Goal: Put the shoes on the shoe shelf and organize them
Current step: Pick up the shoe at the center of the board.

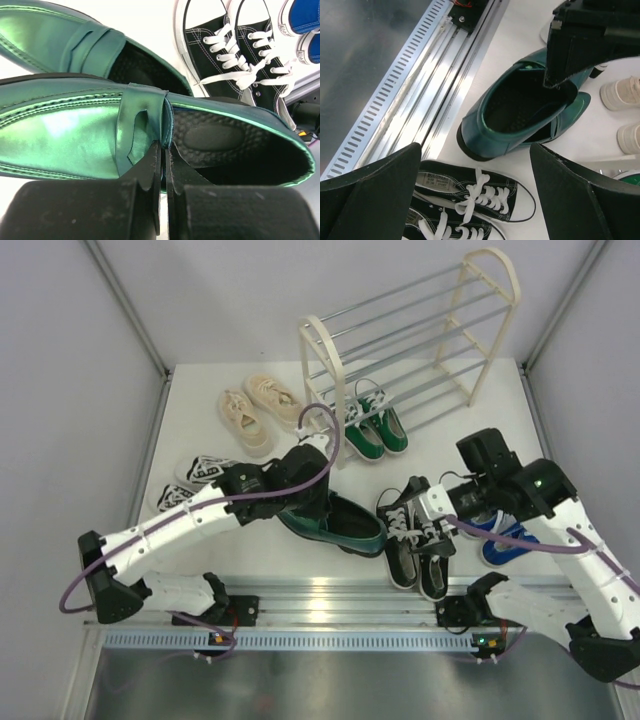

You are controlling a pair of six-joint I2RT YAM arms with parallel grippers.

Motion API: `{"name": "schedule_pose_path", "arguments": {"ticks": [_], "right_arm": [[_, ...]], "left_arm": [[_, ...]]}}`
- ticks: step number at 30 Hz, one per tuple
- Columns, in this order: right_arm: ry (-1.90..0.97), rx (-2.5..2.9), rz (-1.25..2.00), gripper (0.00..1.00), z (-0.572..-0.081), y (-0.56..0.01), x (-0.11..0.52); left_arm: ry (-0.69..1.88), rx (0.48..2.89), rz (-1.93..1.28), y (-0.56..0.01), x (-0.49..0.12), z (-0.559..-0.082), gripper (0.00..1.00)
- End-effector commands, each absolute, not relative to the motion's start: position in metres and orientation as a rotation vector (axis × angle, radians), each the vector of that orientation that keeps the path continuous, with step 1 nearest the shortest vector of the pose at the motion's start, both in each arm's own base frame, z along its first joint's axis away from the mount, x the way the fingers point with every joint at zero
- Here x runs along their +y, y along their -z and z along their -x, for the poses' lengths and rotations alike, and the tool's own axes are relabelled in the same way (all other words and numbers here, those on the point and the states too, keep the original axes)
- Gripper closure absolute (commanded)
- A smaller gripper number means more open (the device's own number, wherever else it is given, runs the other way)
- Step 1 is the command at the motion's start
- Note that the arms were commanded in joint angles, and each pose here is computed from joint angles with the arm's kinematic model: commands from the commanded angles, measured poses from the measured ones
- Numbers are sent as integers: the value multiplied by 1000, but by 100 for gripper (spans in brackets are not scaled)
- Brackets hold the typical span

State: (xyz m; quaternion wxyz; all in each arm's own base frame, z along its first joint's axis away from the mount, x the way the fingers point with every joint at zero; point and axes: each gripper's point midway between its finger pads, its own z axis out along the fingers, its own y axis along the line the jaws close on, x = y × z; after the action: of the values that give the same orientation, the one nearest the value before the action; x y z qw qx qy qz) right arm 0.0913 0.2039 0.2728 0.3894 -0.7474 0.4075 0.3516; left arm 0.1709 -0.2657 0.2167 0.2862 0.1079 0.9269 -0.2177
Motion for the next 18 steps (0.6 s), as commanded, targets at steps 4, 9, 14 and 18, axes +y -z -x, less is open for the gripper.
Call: {"name": "schedule_pose_path", "arguments": {"ticks": [4, 9, 14, 18], "right_arm": [[-875, 1044, 1984, 14, -92, -267, 215], [-744, 1110, 2067, 17, -102, -240, 214], [-627, 1165, 2108, 19, -114, -221, 210], [-501, 1229, 2126, 27, -130, -202, 205]], "left_arm": [[676, 2385, -212, -251, -312, -190, 100], [661, 2379, -200, -253, -331, -199, 100], [671, 2376, -215, -256, -346, -201, 100], [679, 2374, -224, -258, -352, -200, 100]]}}
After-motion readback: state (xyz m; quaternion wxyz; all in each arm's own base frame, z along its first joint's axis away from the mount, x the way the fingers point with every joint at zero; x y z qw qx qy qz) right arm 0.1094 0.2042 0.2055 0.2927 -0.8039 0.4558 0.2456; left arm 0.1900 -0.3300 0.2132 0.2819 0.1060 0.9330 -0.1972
